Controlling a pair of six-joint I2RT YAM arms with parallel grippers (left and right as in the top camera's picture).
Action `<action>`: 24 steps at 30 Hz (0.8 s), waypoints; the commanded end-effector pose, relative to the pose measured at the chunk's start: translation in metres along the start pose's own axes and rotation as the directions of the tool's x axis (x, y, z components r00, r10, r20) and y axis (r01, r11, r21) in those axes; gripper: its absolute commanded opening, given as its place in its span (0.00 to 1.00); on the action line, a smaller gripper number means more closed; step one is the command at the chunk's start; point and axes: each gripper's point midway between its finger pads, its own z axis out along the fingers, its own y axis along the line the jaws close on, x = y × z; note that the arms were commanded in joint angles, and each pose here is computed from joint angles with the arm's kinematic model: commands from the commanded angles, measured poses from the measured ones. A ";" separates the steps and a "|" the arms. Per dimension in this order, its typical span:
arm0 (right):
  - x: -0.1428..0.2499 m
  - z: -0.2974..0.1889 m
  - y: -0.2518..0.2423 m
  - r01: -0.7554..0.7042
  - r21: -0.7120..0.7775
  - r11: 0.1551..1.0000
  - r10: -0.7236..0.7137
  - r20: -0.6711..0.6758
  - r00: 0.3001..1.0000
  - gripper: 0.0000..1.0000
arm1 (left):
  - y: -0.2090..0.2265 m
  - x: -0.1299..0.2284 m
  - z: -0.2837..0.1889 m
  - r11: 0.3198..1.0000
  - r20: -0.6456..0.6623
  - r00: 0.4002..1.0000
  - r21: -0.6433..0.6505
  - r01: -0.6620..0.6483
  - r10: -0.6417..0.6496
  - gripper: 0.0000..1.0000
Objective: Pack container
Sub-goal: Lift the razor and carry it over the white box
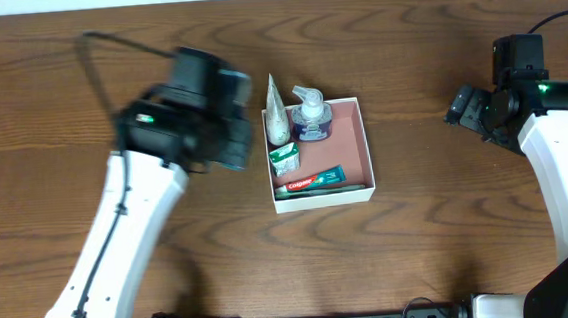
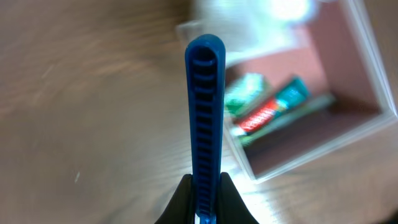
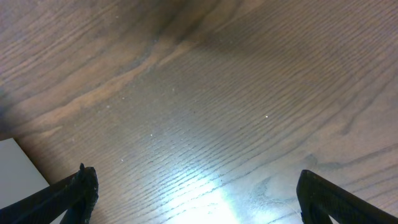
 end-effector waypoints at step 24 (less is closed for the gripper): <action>-0.005 -0.001 -0.002 -0.023 0.005 1.000 0.023 0.010 1.000 0.99 | -0.099 0.053 0.116 0.529 -0.225 0.483 0.258 -0.808 0.846 0.06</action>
